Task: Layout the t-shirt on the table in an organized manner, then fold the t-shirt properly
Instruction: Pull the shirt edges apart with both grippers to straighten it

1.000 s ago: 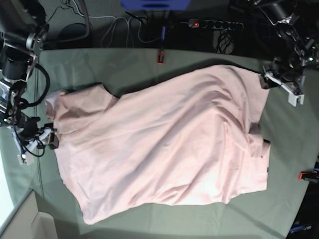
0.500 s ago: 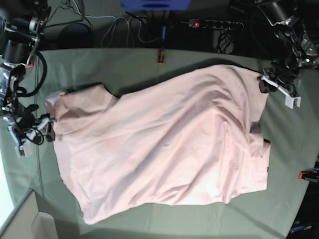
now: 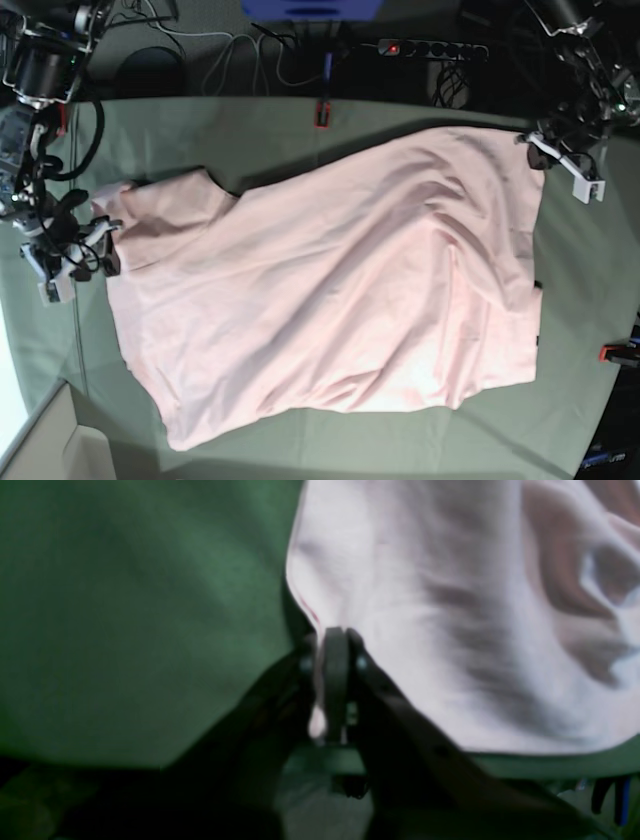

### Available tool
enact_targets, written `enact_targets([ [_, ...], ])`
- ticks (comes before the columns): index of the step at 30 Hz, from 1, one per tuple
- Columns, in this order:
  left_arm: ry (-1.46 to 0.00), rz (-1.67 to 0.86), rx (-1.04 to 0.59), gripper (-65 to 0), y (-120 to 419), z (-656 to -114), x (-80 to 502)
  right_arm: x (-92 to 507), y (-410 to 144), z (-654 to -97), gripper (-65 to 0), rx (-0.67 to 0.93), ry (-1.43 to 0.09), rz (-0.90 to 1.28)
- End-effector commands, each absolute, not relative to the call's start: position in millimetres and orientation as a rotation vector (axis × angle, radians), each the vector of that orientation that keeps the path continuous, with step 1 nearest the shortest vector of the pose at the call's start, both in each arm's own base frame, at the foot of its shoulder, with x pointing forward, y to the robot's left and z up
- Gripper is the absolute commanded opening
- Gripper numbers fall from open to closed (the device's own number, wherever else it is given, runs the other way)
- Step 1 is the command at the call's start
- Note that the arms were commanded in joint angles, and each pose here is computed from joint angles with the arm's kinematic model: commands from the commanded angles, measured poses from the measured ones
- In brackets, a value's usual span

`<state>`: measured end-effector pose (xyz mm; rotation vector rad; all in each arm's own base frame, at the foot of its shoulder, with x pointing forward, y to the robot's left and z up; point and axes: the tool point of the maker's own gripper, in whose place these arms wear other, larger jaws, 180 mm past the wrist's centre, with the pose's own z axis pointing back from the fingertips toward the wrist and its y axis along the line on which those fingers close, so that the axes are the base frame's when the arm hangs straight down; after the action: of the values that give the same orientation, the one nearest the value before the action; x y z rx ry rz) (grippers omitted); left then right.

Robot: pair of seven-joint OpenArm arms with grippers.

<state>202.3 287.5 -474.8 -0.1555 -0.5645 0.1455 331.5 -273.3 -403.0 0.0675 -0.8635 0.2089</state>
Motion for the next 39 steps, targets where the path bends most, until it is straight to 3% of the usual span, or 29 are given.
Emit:
enact_targets([
  [1,-0.498,0.129,-0.115,-64.8,297.1,-479.2,188.8,343.0,-278.5,-383.0,-31.8,0.055,-0.928,0.220],
  [13,-0.530,0.184,-0.053,-64.7,332.8,-465.2,186.8,293.7,-272.3,-423.4,-32.6,0.080,-0.808,0.209],
  [16,-0.534,0.188,-0.054,-64.7,333.4,-464.5,187.5,275.7,-269.2,-435.9,-39.3,0.090,-0.769,0.205],
  [21,-0.537,0.183,-0.039,-64.7,340.8,-460.7,188.1,249.3,-266.5,-451.4,-58.1,0.101,-0.713,0.199],
  [23,-0.545,0.183,-0.038,-64.7,341.9,-458.8,191.5,238.8,-265.1,-450.9,-60.8,0.094,-0.704,0.213],
  [33,-0.551,0.179,-0.025,-64.7,348.1,-455.0,194.1,192.3,-243.6,-423.2,-58.6,0.061,-0.713,0.325],
  [39,-0.551,0.178,-0.022,-64.1,349.4,-454.3,194.2,228.2,-259.8,-396.5,-41.8,0.005,-0.815,0.294],
])
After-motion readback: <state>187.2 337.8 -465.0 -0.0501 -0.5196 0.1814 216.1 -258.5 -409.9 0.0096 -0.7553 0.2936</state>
